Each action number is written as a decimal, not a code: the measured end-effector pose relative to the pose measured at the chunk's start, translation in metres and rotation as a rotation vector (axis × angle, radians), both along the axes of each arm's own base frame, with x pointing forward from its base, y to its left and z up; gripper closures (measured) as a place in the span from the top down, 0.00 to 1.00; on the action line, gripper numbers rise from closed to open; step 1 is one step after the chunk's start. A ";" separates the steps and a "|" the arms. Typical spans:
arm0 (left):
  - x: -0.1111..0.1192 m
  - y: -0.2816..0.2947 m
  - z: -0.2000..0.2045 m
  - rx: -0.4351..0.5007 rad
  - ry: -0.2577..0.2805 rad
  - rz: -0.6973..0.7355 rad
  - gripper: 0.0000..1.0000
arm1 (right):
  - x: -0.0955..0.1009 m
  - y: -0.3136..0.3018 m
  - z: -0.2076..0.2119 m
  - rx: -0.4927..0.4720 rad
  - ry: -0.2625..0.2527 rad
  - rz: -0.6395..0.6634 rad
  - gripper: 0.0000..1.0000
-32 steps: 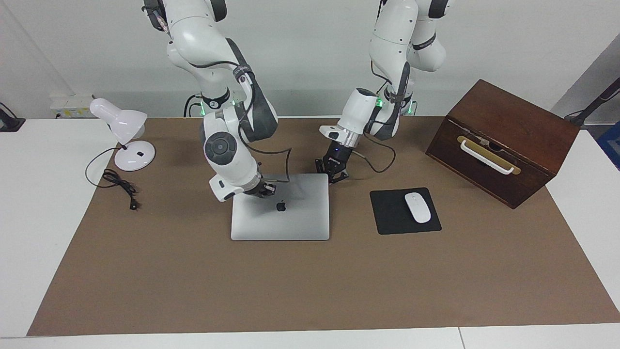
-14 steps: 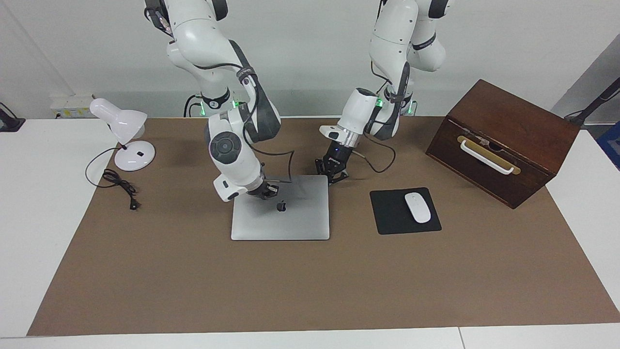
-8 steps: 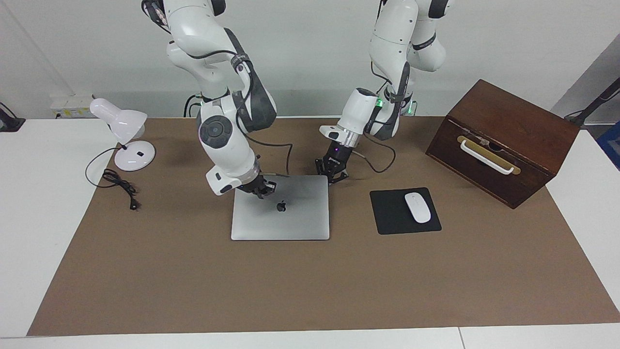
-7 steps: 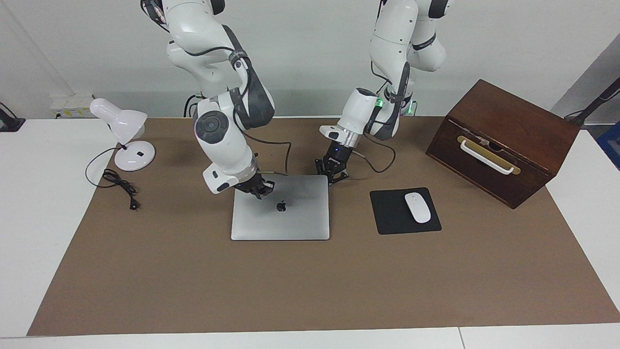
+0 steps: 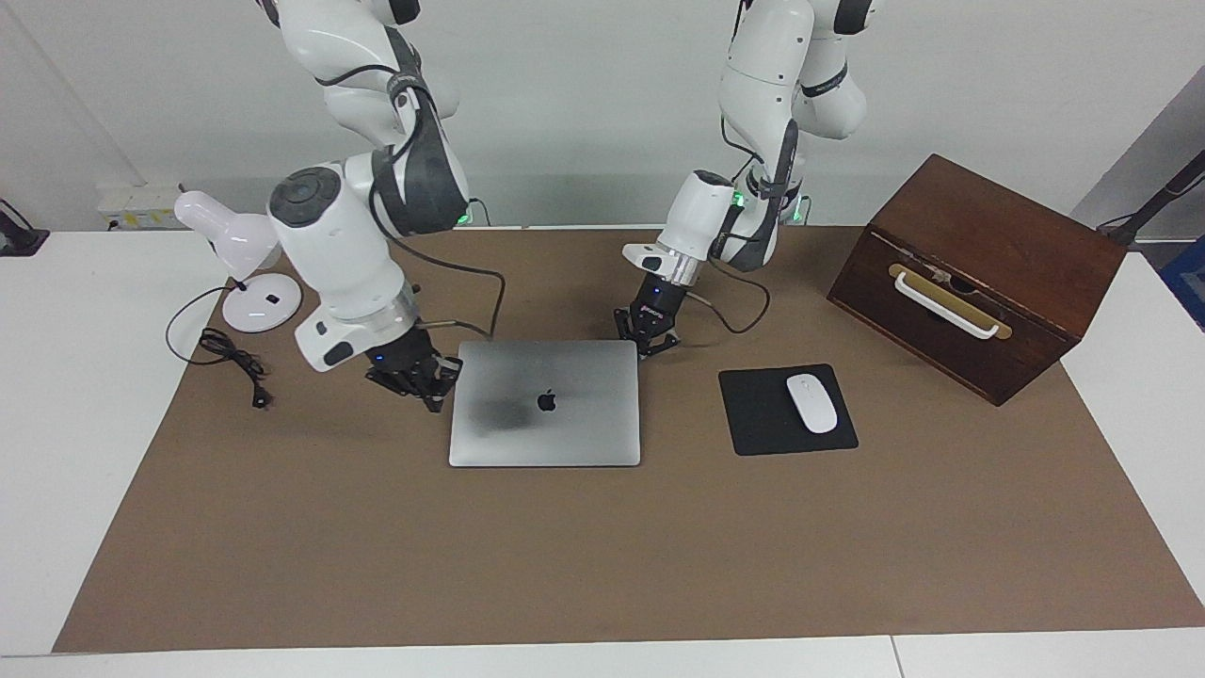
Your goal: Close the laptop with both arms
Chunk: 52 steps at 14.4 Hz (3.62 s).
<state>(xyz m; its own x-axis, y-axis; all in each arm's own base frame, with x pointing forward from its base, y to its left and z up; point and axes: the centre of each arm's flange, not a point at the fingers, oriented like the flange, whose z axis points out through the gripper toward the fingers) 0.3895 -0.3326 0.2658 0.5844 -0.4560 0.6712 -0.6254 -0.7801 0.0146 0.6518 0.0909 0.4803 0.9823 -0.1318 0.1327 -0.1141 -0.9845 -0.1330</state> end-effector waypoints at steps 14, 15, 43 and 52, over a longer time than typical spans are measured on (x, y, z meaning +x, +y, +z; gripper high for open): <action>0.005 0.048 0.090 0.151 0.236 0.065 0.01 | -0.083 -0.065 0.144 -0.216 -0.013 0.153 1.00; 0.006 0.053 0.094 0.162 0.256 0.074 0.01 | -0.089 -0.067 0.153 -0.226 -0.017 0.178 1.00; 0.103 0.334 0.384 0.209 0.564 0.560 1.00 | -0.137 -0.084 0.189 -0.116 0.079 0.090 1.00; 0.123 0.321 0.374 0.224 0.654 0.579 1.00 | -0.124 -0.101 0.165 -0.114 0.098 0.058 1.00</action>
